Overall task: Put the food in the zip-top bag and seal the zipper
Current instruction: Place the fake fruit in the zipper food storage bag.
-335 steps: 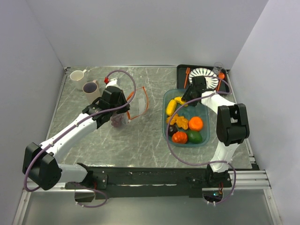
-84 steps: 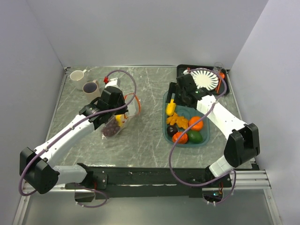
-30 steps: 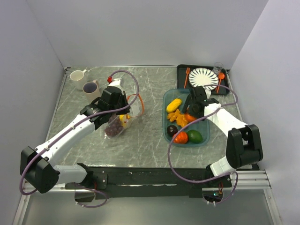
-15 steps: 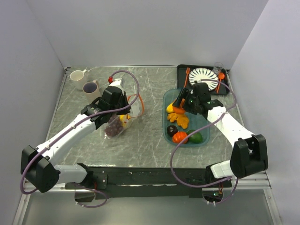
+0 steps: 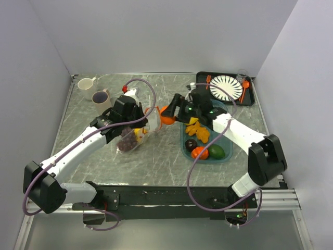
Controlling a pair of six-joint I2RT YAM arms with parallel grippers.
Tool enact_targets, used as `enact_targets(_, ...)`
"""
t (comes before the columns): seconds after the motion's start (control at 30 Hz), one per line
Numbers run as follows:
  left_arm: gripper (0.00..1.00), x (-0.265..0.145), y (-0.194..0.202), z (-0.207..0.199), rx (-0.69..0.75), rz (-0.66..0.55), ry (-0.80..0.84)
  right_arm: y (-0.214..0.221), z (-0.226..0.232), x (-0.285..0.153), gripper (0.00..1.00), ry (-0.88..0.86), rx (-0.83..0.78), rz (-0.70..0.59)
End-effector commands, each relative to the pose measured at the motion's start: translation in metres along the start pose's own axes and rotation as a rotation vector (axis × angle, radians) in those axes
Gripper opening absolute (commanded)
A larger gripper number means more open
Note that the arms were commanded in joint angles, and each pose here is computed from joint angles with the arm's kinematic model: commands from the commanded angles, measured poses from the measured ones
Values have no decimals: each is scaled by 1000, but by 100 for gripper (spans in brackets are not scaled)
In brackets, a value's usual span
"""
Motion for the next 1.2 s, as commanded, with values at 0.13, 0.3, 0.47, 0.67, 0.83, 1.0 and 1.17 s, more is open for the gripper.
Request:
enact_targets(0.13,1,-12,-11,-14,-6,-47,97,-8,51,34,56,-164,-34,34)
enact_targets(0.3,1,-18,-15,-15,-8,-71,94,0,55,46,57,-159,-42,79)
enact_targets(0.47,1,-30,-20,-16,-26,-117,103,2,60,48,65,-132,-101,105)
enact_targets(0.67,1,-36,-23,-13,-38,-165,62,3,68,49,77,-98,-150,127)
enact_targets(0.83,1,-36,-22,-9,-38,-170,32,0,69,43,86,-49,-179,101)
enact_targets(1.0,1,-35,-21,-7,-41,-169,19,-4,72,33,90,-27,-214,94)
enact_targets(1.17,1,-35,-20,-6,-44,-171,10,-5,69,21,100,28,-230,59)
Point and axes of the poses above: each gripper's point midway between its finger pads, its own x axis out along the fingers, its own z axis along the line the jaws close on, y = z × x, the point moved 10 cm from there along -x, back along the fingers, and after that the axes turned 9 degrees about -x, right-handed, at the moved point
